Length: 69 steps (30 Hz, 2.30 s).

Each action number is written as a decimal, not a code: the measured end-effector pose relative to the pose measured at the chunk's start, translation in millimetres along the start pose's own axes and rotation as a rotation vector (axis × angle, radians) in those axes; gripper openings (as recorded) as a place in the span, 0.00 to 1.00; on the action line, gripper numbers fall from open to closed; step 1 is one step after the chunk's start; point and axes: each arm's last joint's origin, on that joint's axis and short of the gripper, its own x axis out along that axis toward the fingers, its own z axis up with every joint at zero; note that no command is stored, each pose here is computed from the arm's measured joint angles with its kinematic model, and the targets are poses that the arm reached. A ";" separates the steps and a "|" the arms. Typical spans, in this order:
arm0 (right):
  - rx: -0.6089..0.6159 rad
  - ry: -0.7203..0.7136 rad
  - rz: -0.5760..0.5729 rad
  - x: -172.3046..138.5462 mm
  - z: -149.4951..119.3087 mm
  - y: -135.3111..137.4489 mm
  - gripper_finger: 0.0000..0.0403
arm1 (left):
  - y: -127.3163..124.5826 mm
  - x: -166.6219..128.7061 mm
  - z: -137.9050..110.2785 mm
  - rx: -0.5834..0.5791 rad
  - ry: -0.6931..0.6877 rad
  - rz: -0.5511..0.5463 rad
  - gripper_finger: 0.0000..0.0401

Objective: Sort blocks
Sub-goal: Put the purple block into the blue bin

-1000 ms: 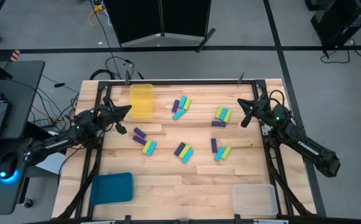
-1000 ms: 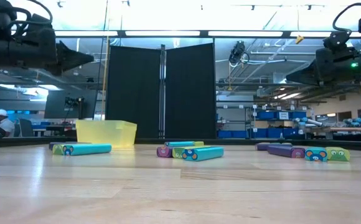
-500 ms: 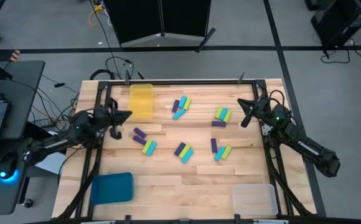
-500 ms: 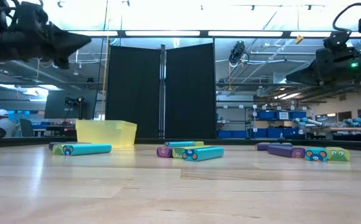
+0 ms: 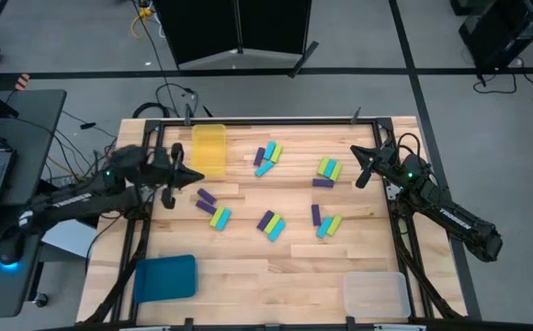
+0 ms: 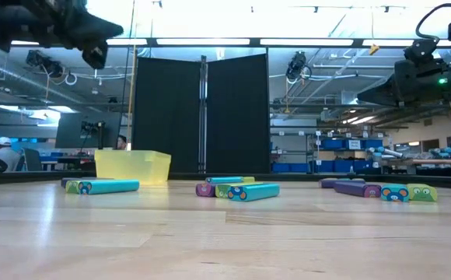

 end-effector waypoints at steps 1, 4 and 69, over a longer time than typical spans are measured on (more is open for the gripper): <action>0.000 0.000 0.000 0.0 0.0 0.0 0.10 | 0.8 2.2 3.1 -0.007 0.058 0.003 0.02; 0.000 0.000 0.000 0.0 0.0 0.0 0.10 | 4.2 10.5 8.8 -0.045 0.211 0.012 0.02; 0.000 0.000 0.000 0.0 0.1 0.0 0.10 | 0.8 109.4 -111.6 0.075 1.344 0.069 0.44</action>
